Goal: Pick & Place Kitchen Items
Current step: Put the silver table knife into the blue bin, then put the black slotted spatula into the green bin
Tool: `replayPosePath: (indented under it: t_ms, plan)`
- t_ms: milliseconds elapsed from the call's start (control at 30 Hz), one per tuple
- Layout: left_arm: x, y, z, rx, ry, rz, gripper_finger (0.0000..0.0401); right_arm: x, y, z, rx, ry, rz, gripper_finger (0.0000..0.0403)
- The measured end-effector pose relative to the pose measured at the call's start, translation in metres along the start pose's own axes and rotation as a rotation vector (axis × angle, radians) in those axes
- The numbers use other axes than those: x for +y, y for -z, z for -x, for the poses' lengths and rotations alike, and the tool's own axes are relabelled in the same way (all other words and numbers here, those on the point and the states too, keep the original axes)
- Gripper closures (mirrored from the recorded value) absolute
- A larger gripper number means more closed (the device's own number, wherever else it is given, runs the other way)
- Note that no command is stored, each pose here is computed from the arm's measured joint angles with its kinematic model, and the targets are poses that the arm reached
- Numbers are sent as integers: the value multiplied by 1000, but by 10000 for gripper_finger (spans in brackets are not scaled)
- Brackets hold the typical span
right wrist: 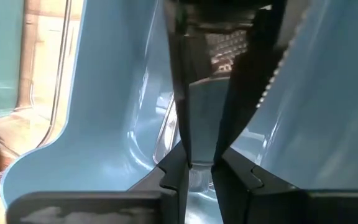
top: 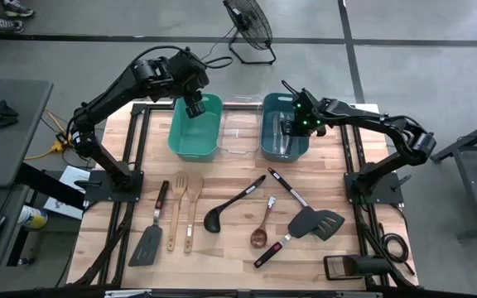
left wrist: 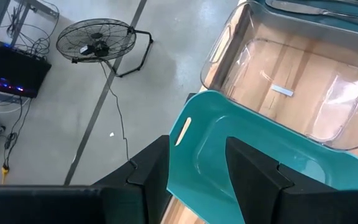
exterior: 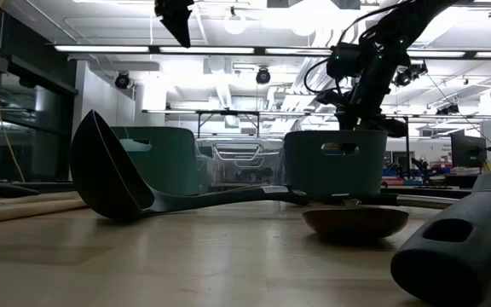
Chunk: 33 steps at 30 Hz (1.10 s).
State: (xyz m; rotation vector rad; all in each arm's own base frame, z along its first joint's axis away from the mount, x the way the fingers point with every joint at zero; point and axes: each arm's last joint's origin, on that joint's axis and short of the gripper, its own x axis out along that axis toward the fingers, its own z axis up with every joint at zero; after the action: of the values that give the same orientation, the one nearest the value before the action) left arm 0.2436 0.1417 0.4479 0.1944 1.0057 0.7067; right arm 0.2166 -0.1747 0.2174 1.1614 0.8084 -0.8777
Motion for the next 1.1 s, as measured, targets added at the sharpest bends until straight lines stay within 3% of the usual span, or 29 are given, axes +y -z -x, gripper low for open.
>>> replayPosePath:
  t_ms: [433, 833, 1100]
  plan:
    - [-1, 0, 0, -7, 32, 0, 247, 0, 0, 0, 8, -8, 2, 339]
    - [-1, 0, 0, -2, 33, -2, 247, 1, 1, 1, 13, -19, 13, 275]
    - [-2, 3, 0, 20, 39, 0, 247, 4, 4, 28, -55, -88, 69, 280]
